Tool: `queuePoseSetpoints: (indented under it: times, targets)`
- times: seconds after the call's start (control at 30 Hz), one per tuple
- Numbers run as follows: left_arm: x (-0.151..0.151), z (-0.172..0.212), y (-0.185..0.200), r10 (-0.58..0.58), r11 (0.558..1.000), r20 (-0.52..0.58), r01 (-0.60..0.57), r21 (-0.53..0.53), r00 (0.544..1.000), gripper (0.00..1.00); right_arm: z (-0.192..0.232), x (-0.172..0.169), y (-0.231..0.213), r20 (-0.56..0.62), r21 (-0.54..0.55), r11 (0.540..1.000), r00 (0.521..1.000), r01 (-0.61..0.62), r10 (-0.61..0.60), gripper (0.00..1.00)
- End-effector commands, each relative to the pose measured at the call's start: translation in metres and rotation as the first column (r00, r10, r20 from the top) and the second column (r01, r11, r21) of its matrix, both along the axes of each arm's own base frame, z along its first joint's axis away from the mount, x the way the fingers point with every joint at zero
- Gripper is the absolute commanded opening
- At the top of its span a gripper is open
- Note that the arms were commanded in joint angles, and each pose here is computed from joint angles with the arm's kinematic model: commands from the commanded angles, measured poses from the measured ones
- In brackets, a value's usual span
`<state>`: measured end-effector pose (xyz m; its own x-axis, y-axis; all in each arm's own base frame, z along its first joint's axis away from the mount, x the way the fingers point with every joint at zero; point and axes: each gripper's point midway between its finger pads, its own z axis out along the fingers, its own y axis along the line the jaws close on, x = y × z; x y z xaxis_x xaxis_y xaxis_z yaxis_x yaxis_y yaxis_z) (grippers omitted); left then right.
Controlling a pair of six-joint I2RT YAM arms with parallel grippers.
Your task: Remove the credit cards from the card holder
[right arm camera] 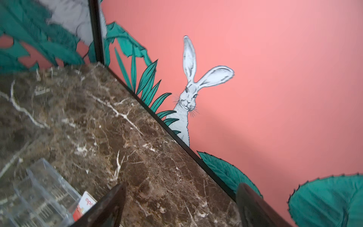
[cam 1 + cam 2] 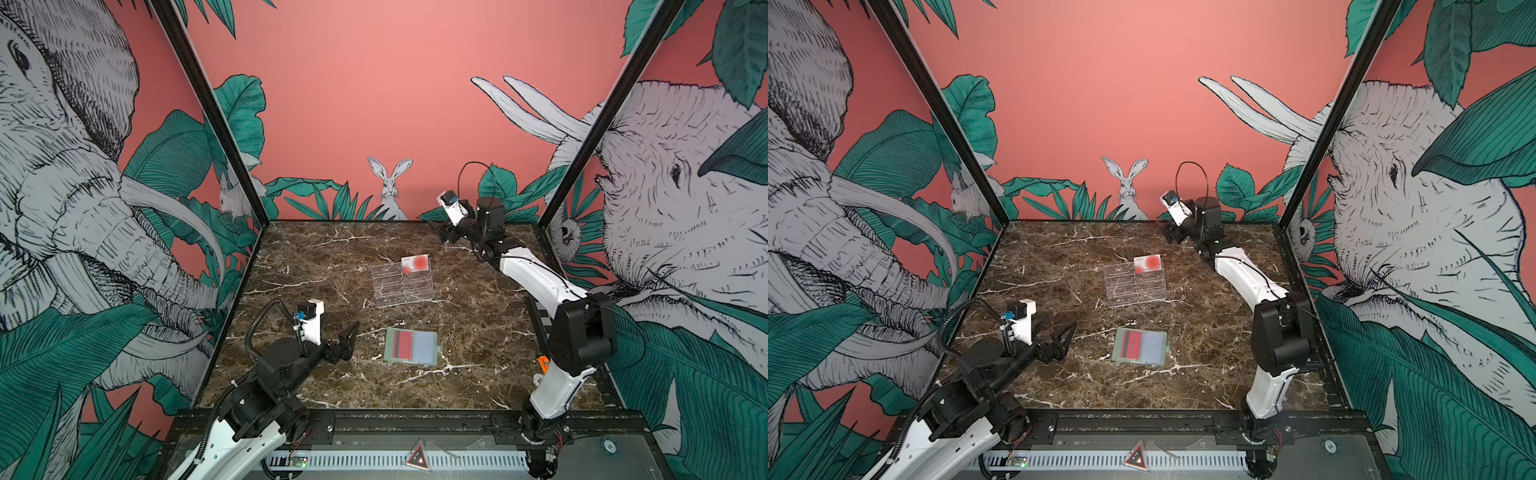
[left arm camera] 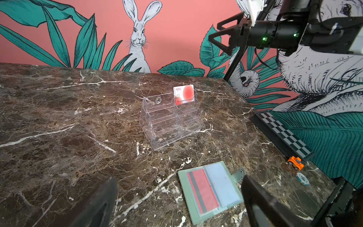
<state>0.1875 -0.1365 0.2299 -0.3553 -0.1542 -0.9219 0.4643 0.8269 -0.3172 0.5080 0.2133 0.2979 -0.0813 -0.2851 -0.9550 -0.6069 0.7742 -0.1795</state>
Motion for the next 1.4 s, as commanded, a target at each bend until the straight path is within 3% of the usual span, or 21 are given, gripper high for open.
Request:
queuePoseSetpoints:
  times: [0.0,0.13,0.23,0.4,0.6,0.93,1.1,1.37]
  targets:
    - [0.002,-0.001,-0.002,0.001,1.000,0.000,-0.001,-0.020,1.000,0.99,0.031,0.009,-0.033,-0.163,0.377,0.912,0.981,0.162,-0.107,0.91]
    - [0.002,-0.003,-0.003,-0.003,1.000,-0.005,0.003,-0.025,1.000,0.99,0.023,0.009,-0.061,-0.316,0.596,0.766,0.947,0.242,-0.054,0.98]
    - [0.002,-0.004,-0.005,-0.010,1.000,-0.010,0.010,-0.025,1.000,0.99,0.010,-0.001,-0.074,-0.364,0.636,0.721,0.931,0.275,-0.034,0.98]
    - [0.004,-0.009,-0.006,-0.004,0.999,-0.020,0.004,-0.033,1.000,0.99,-0.003,-0.020,-0.090,-0.437,0.573,0.729,0.892,0.374,-0.115,0.98]
    - [0.009,-0.018,-0.011,-0.001,0.999,-0.056,-0.001,-0.035,0.998,0.99,-0.023,-0.053,-0.096,-0.476,0.465,0.792,0.866,0.395,-0.152,0.98]
    - [0.016,-0.047,-0.033,-0.019,0.999,-0.268,0.006,-0.049,0.963,0.99,-0.045,-0.112,-0.116,-0.512,0.346,0.817,0.823,0.461,-0.247,0.98]
    - [0.020,-0.066,-0.054,-0.071,0.993,-0.362,0.030,-0.118,0.930,0.99,-0.064,-0.140,-0.119,-0.577,0.321,0.808,0.779,0.494,-0.246,0.98]
    - [0.025,-0.091,-0.073,-0.101,0.986,-0.462,0.028,-0.161,0.881,0.99,-0.081,-0.175,-0.119,-0.612,0.330,0.802,0.760,0.498,-0.220,0.98]
